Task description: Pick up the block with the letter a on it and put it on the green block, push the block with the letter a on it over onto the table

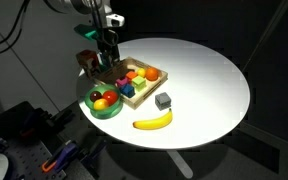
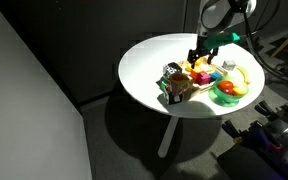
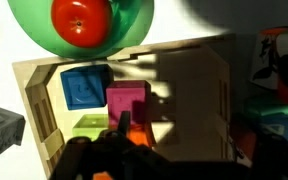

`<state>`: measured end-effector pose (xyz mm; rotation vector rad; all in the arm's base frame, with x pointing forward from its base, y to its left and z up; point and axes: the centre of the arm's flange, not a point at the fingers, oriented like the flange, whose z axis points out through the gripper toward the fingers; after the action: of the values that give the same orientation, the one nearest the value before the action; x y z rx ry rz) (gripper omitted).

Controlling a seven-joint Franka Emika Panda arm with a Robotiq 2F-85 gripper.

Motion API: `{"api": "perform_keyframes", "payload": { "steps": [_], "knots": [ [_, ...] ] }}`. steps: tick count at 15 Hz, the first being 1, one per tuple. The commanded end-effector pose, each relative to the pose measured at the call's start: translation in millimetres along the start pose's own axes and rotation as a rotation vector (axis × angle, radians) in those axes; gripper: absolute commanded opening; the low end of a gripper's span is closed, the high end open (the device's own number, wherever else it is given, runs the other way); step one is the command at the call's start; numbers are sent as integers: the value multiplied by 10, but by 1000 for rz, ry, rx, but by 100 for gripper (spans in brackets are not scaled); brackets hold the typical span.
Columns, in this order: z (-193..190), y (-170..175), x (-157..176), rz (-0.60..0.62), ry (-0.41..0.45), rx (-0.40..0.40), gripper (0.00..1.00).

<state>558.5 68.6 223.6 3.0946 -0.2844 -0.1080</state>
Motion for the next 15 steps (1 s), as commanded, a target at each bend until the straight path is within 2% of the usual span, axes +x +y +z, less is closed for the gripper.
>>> {"api": "perform_keyframes", "payload": {
  "steps": [1, 15],
  "knots": [
    [-18, -4, -75, 20, -21, -45, 100],
    [221, -156, -25, -9, -3, -41, 100]
  ]
}}
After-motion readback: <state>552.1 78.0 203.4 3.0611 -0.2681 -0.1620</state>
